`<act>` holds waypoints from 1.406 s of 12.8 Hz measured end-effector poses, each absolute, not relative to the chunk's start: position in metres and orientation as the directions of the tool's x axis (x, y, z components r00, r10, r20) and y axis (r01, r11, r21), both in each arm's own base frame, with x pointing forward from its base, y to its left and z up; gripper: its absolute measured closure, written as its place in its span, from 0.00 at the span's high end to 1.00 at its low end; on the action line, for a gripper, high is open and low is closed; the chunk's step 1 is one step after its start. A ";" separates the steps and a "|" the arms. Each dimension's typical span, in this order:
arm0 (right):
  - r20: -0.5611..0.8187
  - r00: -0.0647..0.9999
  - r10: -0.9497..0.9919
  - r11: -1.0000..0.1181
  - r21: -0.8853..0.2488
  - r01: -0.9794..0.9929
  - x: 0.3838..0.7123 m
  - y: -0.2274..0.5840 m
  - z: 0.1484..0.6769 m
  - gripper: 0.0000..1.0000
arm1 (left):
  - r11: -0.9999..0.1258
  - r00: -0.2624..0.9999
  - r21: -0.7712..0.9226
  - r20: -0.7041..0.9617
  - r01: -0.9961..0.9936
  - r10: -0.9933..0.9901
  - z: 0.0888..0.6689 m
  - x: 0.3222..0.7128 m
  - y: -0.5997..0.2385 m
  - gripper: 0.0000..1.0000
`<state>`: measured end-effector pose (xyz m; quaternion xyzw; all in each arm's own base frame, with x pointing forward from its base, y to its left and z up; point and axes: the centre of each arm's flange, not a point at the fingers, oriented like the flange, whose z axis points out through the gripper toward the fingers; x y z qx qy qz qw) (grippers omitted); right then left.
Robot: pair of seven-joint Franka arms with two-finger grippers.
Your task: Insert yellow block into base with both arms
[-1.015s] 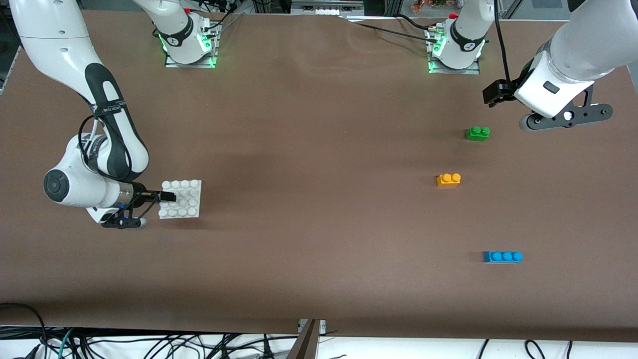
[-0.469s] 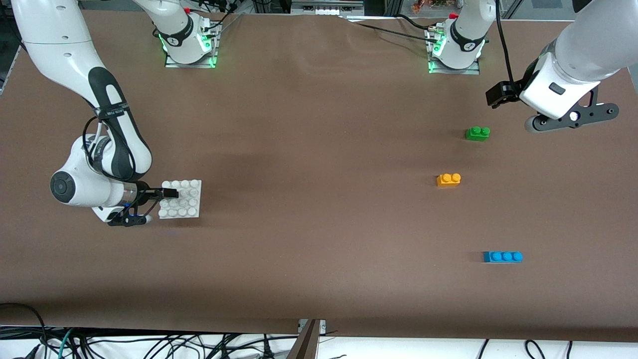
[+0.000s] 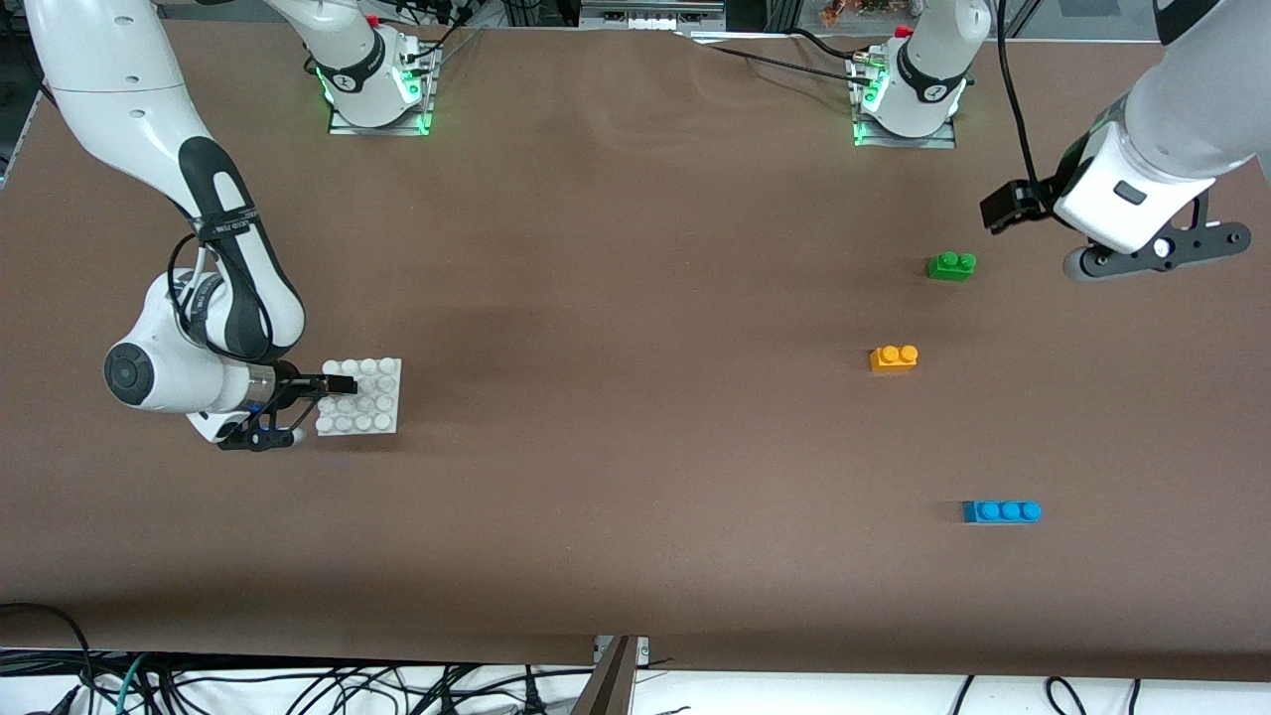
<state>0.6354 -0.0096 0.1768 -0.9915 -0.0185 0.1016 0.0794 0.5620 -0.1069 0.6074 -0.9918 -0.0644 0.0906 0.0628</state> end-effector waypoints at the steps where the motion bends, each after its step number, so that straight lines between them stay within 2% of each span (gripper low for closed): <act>1: -0.199 0.979 0.053 -0.987 -0.161 0.020 0.635 -0.010 0.176 0.99 | -0.988 0.983 -0.127 -0.145 0.090 0.109 0.601 0.561 -0.099 1.00; 3: -0.198 0.979 0.053 -0.986 -0.166 0.020 0.636 -0.008 0.176 0.85 | -0.990 0.990 -0.120 -0.117 0.070 0.084 0.596 0.551 -0.085 1.00; 4: -0.198 0.979 0.053 -0.986 -0.166 0.020 0.636 -0.008 0.176 0.85 | -0.992 0.991 -0.101 -0.106 0.069 0.080 0.595 0.547 -0.081 1.00; 6: -0.197 0.979 0.055 -0.984 -0.176 0.020 0.637 -0.004 0.179 0.69 | -0.996 0.992 -0.055 -0.104 0.071 0.077 0.593 0.542 -0.076 1.00; 8: -0.196 0.979 0.055 -0.984 -0.177 0.020 0.638 -0.004 0.182 0.65 | -0.997 0.991 -0.010 -0.111 0.080 0.081 0.593 0.542 -0.068 1.00; 18: -0.197 0.977 0.079 -0.983 -0.181 0.043 0.638 0.022 0.182 0.64 | -0.999 0.997 0.012 -0.067 0.050 0.049 0.589 0.548 -0.057 1.00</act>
